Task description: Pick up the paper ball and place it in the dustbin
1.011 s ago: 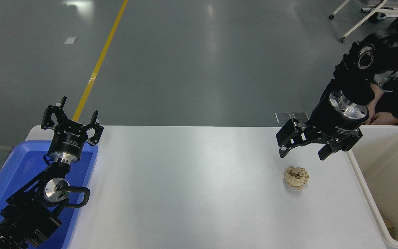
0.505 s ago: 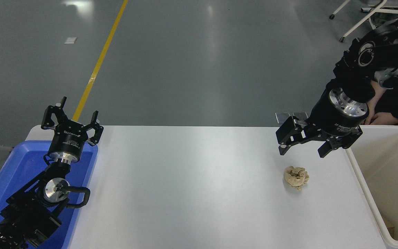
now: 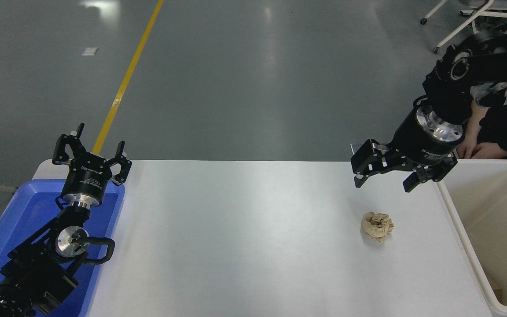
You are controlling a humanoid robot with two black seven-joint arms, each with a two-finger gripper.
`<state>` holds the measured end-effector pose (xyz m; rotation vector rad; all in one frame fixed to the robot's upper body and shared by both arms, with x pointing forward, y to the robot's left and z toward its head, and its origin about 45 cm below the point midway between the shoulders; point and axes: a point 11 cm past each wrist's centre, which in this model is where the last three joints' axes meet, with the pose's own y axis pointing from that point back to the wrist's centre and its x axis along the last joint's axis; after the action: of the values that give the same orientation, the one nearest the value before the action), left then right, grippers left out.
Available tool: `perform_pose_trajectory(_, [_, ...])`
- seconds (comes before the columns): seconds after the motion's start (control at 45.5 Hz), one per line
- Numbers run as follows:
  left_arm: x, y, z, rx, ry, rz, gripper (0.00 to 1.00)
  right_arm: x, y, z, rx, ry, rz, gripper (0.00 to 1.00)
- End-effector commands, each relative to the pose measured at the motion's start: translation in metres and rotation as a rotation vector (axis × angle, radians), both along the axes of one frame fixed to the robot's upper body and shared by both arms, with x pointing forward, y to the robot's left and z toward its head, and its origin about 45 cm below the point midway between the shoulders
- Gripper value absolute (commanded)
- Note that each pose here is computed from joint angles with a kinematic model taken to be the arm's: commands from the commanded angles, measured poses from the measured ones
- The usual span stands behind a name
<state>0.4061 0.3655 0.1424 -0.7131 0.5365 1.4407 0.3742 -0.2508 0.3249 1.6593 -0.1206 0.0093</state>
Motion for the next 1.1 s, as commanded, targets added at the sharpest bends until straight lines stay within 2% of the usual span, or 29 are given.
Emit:
perform_pose_trajectory(0.0, [0.000,0.000,0.000,0.000,0.000,-0.002,0.98,0.019,-0.020,-0.011,-0.019,-0.038,-0.061,1.00])
perform_pose_trajectory(0.132, [0.000,-0.001,0.000,-0.002,0.000,-0.003,0.98,0.025,-0.033,-0.021,-0.036,-0.041,-0.092,1.00])
perform_pose_trajectory(0.418, [0.000,0.000,0.000,0.000,0.001,-0.002,0.98,0.005,-0.048,-0.074,-0.045,0.052,-0.132,1.00])
perform_pose_trajectory(0.725, [0.000,-0.001,0.000,-0.002,-0.001,-0.002,0.98,-0.007,-0.066,-0.162,-0.142,-0.117,-0.207,1.00])
perform_pose_trajectory(0.857, [0.000,-0.001,0.000,-0.002,0.000,-0.003,0.98,0.001,-0.073,-0.188,-0.179,-0.243,-0.244,1.00])
perform_pose_trajectory(1.077, [0.000,0.000,0.000,0.000,0.001,-0.002,0.98,-0.007,-0.072,-0.211,-0.186,-0.289,-0.269,1.00])
